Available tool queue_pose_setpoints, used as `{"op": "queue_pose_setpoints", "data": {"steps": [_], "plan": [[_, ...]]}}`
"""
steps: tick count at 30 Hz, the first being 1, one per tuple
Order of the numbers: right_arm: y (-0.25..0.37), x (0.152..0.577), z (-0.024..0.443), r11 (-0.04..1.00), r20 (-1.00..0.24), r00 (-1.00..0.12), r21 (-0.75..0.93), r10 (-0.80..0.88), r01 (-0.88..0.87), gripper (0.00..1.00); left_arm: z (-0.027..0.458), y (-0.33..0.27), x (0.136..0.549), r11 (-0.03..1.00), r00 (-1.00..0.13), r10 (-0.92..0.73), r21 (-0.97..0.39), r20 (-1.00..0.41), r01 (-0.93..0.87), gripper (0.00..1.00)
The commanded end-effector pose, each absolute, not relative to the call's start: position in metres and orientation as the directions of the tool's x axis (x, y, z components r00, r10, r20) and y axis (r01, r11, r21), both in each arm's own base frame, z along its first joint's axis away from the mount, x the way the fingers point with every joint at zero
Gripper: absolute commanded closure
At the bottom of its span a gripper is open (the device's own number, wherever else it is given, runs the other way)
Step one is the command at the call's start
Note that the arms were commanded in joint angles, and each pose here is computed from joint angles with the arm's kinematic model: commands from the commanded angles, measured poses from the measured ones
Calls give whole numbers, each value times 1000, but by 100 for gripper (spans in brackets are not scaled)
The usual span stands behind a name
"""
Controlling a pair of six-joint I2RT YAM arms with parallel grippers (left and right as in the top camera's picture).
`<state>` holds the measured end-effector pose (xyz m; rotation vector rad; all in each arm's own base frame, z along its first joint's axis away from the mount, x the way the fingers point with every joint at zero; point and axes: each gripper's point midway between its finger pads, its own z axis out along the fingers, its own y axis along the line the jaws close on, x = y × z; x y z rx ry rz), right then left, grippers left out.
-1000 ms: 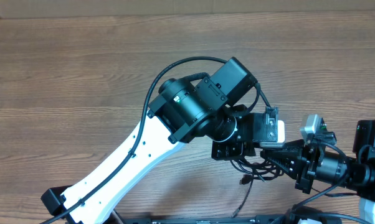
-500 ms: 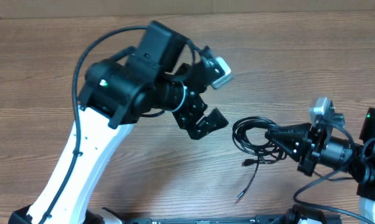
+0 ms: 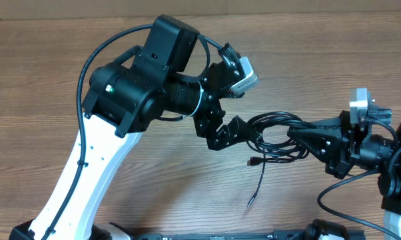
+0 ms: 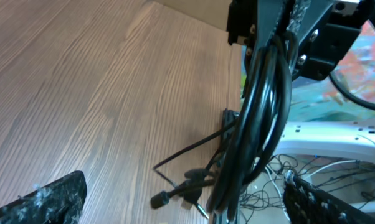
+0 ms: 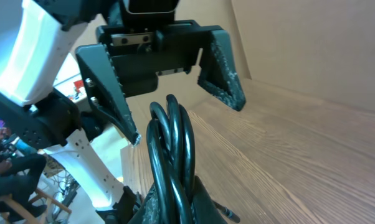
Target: Untangle cables
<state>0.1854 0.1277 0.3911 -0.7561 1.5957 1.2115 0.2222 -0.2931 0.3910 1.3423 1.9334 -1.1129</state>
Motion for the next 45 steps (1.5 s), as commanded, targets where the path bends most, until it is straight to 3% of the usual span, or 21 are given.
{"op": "queue_pose_setpoints", "data": {"steps": [1,6,10,16,20,25,26,30,35,45], "plan": [[131,176,401,262,-940,-331,341,84,-903,96,407,-296,213,97,-320,459,-312,-829,945,0],[130,178,401,265,-943,-322,332,82,-905,96,408,-296,213,100,-328,456,-319,-827,943,0],[125,196,400,286,-899,-424,437,109,-853,96,408,-296,213,119,-364,452,-349,-815,930,0],[104,249,390,428,-740,-622,663,254,-614,96,408,-296,214,165,-450,437,-423,-779,891,0],[93,270,398,444,-641,-662,760,388,-475,96,412,-299,218,229,-584,388,-539,-713,811,0],[80,287,402,387,-462,-688,880,560,-275,96,420,-306,221,273,-704,321,-650,-633,709,0],[74,293,401,327,-346,-689,930,636,-166,96,424,-310,221,277,-732,300,-678,-612,681,0],[70,297,402,201,-167,-689,979,705,-32,96,434,-319,224,264,-754,260,-706,-604,657,0],[70,299,414,176,-166,-682,983,712,-56,96,442,-338,237,264,-855,176,-813,-488,519,0],[69,300,413,179,-168,-674,982,719,-54,96,421,-374,240,267,-915,198,-879,-351,395,0]]}}
